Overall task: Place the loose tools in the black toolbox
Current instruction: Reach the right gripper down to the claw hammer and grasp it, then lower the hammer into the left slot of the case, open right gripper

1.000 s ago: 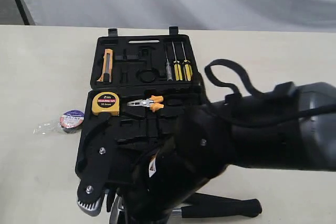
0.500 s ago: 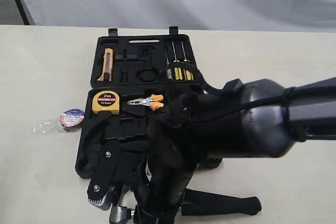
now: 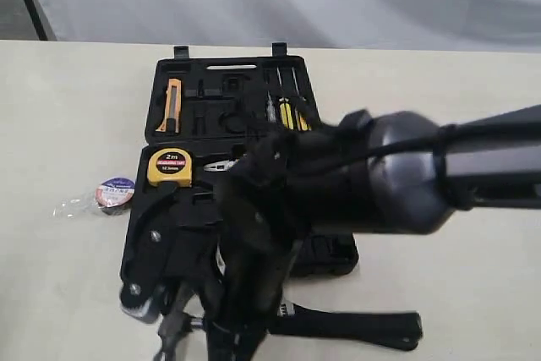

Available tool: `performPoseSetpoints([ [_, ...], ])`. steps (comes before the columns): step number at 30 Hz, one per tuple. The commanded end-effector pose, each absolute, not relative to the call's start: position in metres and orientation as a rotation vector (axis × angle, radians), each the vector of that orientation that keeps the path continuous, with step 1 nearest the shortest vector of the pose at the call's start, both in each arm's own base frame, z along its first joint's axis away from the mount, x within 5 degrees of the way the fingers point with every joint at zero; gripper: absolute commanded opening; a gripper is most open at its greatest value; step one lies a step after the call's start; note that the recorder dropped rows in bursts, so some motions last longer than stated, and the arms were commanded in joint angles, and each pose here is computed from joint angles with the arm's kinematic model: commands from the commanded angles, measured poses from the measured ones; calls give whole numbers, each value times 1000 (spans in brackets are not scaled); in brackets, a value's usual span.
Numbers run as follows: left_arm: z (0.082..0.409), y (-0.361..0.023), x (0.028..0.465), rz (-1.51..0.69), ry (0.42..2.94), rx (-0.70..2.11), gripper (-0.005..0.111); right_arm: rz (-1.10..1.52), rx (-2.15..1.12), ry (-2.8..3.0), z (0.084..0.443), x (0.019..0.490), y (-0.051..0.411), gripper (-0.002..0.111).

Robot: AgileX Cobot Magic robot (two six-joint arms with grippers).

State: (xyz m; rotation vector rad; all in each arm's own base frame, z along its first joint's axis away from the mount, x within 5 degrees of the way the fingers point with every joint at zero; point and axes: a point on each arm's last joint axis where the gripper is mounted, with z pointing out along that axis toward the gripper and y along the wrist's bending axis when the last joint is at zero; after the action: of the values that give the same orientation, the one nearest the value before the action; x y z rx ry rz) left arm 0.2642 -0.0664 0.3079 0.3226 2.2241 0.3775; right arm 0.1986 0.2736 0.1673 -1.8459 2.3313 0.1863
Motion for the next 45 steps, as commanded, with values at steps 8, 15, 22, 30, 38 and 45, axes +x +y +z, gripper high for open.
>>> performPoseSetpoints([
  [8, 307, -66, 263, 348, 2223, 306, 1, 71, -1871, 2062, 238, 264, 300, -1],
  [15, 307, -66, 263, 348, 2223, 306, 1, 73, -2015, 2023, 197, 298, 303, -1],
  [22, 307, -66, 263, 348, 2223, 306, 1, 127, -2113, 1952, 177, 301, 307, -1],
  [30, 307, -66, 263, 348, 2223, 306, 1, 79, -2121, 1959, 172, 305, 305, 11],
  [38, 307, -66, 263, 348, 2223, 306, 1, 94, -2036, 1995, 181, 305, 305, 59],
  [45, 307, -66, 263, 348, 2223, 306, 1, 180, -1631, 2200, 224, 309, 308, 2],
])
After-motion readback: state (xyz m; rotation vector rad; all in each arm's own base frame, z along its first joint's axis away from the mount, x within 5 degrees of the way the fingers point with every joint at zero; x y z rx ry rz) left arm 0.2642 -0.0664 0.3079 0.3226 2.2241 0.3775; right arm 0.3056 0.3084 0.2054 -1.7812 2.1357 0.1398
